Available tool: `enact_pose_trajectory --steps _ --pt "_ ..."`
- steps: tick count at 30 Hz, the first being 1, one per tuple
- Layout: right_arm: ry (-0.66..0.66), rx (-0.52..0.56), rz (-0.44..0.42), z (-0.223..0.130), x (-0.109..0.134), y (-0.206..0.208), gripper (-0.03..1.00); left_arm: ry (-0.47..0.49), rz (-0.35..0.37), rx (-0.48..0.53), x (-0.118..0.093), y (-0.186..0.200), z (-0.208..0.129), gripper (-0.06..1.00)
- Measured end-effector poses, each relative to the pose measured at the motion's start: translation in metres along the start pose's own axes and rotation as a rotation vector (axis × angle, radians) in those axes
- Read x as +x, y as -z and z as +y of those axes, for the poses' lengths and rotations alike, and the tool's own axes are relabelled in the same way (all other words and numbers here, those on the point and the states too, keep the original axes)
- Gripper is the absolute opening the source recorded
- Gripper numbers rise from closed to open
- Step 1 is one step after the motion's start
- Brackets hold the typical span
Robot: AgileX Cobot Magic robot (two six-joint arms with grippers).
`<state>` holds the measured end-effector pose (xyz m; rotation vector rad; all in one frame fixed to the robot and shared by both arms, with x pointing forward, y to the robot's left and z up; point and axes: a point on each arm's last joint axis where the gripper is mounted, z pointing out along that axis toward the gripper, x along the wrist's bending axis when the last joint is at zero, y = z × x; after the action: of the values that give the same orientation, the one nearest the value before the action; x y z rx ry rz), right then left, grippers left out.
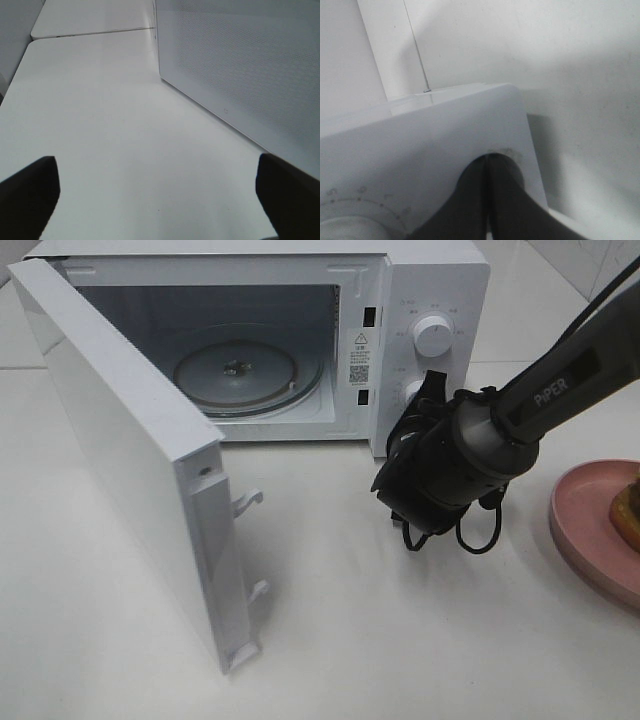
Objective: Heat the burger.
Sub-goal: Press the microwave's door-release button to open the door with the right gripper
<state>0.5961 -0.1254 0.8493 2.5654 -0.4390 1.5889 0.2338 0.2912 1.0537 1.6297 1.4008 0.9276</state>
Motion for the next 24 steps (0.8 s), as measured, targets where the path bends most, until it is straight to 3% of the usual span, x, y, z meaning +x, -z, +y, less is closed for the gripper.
enact_pose_trajectory --steps 12,24 --pt "0.031 -0.001 0.009 -0.0002 -0.0019 -0.0003 0.02 0.0 0.0 0.0 0.0 0.0 0.0 0.99" --pt "0.149 0.081 0.004 0.0084 -0.0017 0.0044 0.02 0.0 0.0 0.0 0.0 0.0 0.0 0.99"
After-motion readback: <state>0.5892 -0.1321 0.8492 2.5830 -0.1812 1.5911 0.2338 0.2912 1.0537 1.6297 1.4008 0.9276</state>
